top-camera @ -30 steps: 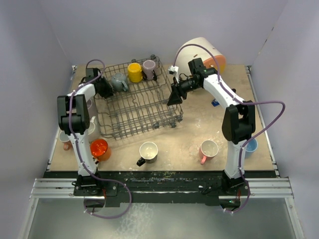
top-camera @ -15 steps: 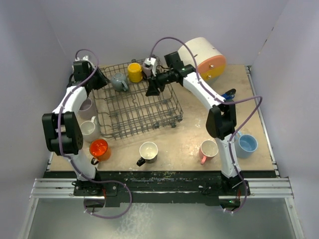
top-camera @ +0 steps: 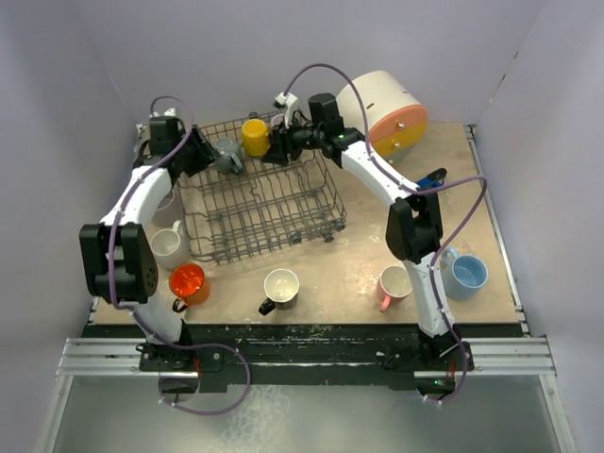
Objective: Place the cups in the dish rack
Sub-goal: Adjust the cup in the dish rack.
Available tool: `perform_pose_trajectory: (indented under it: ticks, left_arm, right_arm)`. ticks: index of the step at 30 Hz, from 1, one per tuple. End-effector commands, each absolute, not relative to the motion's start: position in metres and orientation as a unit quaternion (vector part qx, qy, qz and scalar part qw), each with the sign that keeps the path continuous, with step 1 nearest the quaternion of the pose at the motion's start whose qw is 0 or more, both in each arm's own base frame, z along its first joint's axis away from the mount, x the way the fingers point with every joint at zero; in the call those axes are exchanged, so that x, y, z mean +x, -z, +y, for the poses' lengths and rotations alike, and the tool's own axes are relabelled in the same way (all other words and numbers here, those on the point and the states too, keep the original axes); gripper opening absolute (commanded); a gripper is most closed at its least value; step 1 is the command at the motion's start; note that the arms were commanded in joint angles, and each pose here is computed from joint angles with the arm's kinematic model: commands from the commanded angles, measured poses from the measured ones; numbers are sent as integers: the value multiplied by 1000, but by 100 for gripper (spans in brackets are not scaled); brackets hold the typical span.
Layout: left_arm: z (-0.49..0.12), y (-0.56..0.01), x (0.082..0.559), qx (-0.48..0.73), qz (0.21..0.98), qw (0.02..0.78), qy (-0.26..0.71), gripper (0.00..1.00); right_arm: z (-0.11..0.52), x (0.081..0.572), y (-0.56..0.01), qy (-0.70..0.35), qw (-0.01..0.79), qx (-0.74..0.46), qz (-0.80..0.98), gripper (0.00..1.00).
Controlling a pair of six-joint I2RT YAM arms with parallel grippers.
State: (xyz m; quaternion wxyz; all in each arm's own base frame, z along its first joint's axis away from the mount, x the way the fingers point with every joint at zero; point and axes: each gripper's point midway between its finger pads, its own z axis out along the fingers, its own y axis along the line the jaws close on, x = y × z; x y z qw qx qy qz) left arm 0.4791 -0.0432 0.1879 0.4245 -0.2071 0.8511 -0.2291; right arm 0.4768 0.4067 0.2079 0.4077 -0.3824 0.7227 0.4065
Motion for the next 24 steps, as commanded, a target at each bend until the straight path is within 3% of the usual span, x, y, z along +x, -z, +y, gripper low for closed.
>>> perform_pose_trajectory:
  ticks: [1,8,24]
  left_arm:
    - [-58,-185,491,-239,875,409,101,56]
    - [-52,-154,494,-323,890,314,-63,58]
    - [-93,-113,547,-277,904,321,-63,59]
  right_arm:
    - [366,483,-266,-411,458,-388,686,49]
    - [306,481,-263,-394,453,-377,706,50]
    - [283,465,-249,-417,416,-361,723,51]
